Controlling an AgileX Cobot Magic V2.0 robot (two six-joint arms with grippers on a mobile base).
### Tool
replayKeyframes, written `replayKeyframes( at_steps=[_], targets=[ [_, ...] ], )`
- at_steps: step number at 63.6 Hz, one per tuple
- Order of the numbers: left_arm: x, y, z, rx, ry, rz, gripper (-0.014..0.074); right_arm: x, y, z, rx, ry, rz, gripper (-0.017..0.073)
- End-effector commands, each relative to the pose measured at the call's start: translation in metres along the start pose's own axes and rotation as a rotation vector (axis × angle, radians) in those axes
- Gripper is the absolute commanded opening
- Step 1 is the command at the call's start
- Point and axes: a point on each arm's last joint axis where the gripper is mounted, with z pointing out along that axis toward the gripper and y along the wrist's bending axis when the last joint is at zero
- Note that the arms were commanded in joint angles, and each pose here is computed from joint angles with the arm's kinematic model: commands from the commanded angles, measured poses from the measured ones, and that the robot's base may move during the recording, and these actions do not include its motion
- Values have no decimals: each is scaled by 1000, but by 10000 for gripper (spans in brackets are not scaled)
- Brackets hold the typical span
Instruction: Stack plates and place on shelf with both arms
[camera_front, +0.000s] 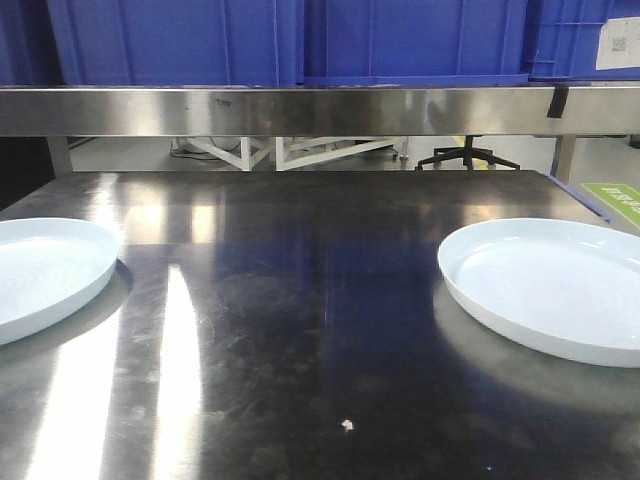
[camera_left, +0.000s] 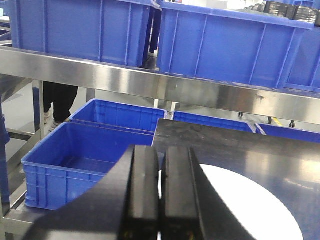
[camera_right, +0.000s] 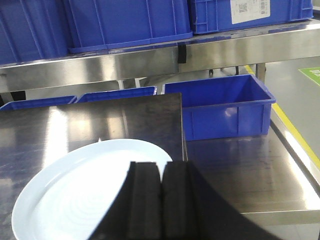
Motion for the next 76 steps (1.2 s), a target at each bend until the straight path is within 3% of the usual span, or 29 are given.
replayKeyframes(
  at_steps=[1, 49, 53, 61, 68, 76],
  targets=[
    [-7, -2, -2, 20, -96, -3, 97, -9, 2, -2, -19, -104, -3, 51],
    [-12, -2, -1, 21, -99, -10, 97, -9, 2, -2, -19, -104, -3, 51],
    [-23, -3, 0, 20, -97, -42, 97, -9, 2, -2, -19, -104, -3, 51],
    [-63, -7, 14, -8, 9, -31, 97, -9, 2, -2, -19, -104, -3, 51],
    [-104, -11, 40, -22, 121, 16, 97, -9, 2, -2, -19, -104, -3, 51],
    [-144, -21, 81, -1, 200, 104, 97, -9, 2, -2, -19, -104, -3, 51]
  ],
)
